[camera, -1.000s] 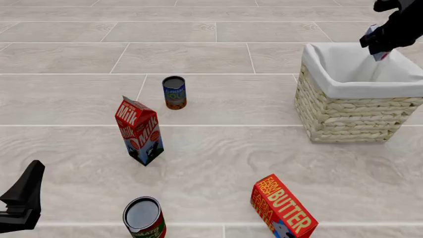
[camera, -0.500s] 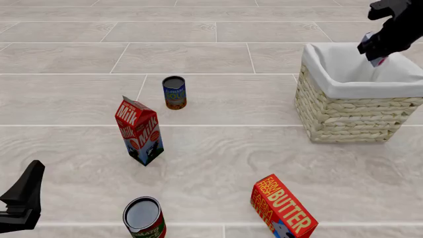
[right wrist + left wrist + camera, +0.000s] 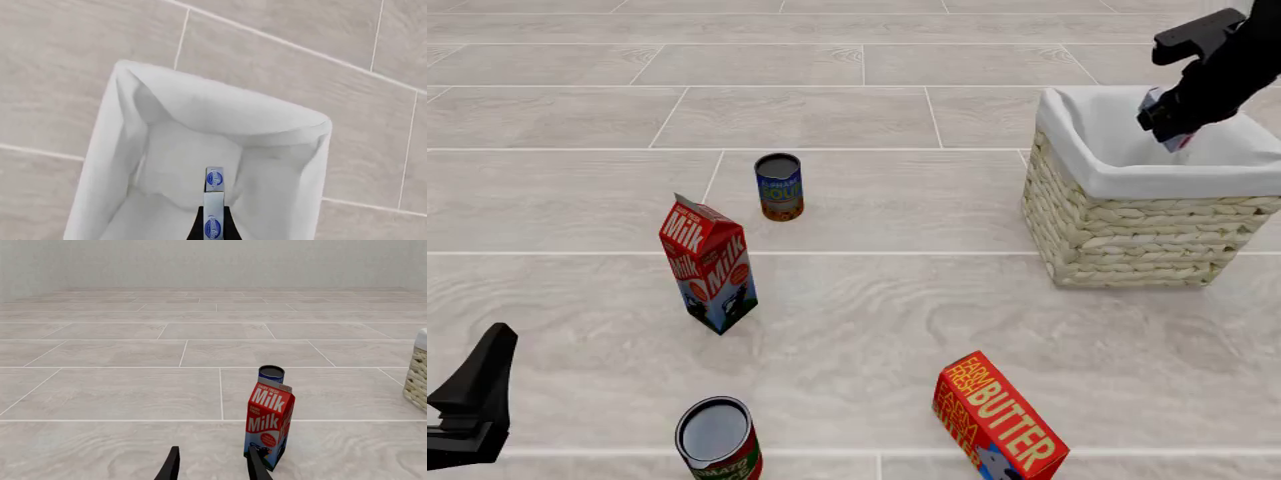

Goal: Pick the cream cheese and place it in the basket.

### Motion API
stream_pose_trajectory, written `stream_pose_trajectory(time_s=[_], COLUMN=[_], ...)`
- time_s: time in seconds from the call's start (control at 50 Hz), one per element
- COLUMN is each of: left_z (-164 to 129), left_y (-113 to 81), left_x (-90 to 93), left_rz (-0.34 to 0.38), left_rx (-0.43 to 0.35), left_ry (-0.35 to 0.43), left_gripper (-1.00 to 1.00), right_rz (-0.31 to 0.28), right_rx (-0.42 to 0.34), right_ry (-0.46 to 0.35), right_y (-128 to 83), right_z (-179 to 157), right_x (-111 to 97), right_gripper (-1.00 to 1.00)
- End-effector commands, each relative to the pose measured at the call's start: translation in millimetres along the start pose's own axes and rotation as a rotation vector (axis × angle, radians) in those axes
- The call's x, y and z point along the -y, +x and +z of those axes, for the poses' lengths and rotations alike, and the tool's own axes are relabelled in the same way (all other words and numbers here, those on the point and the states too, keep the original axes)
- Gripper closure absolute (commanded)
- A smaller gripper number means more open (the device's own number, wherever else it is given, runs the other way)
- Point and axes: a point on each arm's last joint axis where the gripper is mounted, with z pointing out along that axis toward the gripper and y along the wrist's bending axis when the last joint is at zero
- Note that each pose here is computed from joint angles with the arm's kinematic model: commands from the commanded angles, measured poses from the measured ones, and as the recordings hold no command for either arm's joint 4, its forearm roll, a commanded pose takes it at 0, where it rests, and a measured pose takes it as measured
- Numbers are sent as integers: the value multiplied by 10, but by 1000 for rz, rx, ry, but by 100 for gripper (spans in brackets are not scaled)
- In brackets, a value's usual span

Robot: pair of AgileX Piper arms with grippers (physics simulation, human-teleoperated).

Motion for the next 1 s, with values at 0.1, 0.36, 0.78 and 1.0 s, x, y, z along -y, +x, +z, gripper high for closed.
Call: stream_pose_trajectory(time_s=[0.1, 0.36, 0.78, 1.0], left_z=[0, 0, 0, 0], left_y=[0, 0, 0, 0], left_x=[0, 0, 0, 0], left_rz=[0, 0, 0, 0], left_rx=[0, 0, 0, 0], left_ry=[0, 0, 0, 0], left_gripper=[-100, -100, -100, -100], right_rz=[-19, -36, -40, -49], right_rx=[-5, -24, -27, -15], right_ry=[-5, -20, -21, -11], right_y=[14, 52, 40, 18], right_z=[65, 176, 203, 146], right_x=[-36, -93, -80, -46], right_gripper=[100, 100, 100, 100])
